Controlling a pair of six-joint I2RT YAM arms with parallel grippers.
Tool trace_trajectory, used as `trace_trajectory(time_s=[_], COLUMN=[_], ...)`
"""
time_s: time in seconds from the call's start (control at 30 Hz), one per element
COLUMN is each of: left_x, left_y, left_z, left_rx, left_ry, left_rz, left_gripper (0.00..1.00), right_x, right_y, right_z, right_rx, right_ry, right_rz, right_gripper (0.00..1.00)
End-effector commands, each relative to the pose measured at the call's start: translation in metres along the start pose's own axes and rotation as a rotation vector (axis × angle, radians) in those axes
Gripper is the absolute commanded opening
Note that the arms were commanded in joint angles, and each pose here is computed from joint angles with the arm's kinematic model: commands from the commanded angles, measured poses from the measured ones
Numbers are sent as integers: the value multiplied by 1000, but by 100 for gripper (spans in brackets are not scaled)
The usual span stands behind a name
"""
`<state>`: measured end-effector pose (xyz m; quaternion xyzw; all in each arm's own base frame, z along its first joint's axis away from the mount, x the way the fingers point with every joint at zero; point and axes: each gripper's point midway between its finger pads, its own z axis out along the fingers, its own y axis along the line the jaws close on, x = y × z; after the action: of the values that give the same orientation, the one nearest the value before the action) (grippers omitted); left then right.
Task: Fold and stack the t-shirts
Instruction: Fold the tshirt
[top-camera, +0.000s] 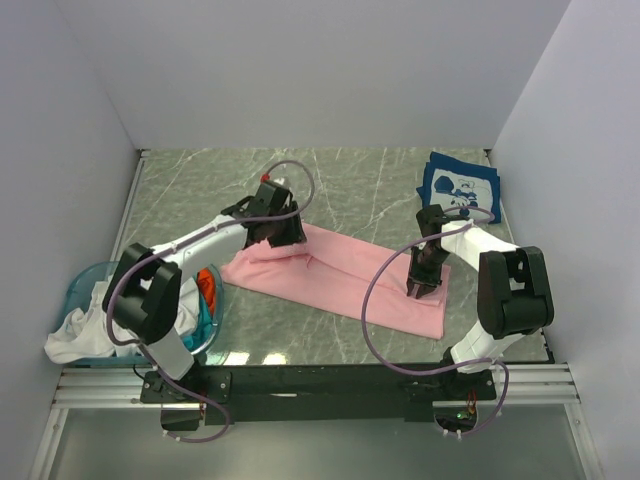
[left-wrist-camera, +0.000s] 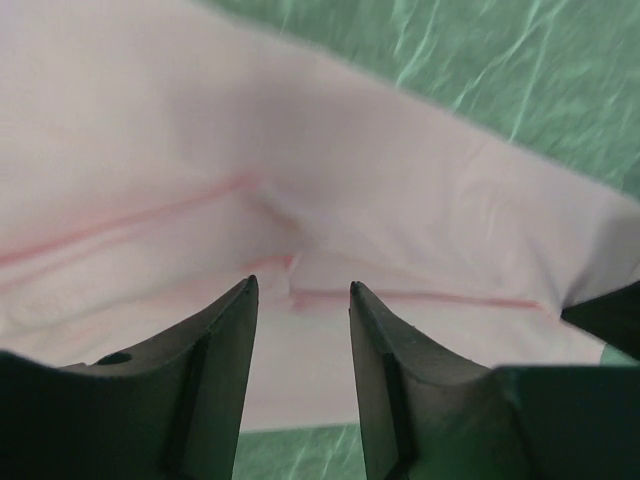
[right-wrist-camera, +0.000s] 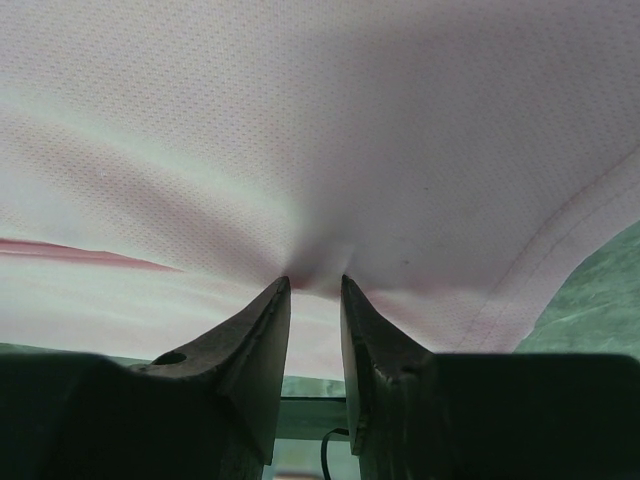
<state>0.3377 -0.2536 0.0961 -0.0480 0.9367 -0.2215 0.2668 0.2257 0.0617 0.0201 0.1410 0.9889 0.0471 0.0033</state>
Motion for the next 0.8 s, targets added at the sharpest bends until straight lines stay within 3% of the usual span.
trace_trajectory(time_s=[0.0,0.27,0.63,0.77], left_x=[-44,-39,-18,-15], left_y=[-13,5,13,11], left_z=[0,44,55,56], left_rx=[-38,-151,-138,-118], left_ry=[-108,-8,36,37], left_rz=[70,172,159,157], left_gripper=[47,38,39,32], right_x=[-5,-4,-3,-4], right_y=[7,7,7,7], right_z=[-10,-10,-7,-7], right_rx=[-20,-24,-22,-19], right_ry=[-44,-48,-39,-40], right_rz=[-14,-16,-15,-15], right_gripper=[34,34,34,34])
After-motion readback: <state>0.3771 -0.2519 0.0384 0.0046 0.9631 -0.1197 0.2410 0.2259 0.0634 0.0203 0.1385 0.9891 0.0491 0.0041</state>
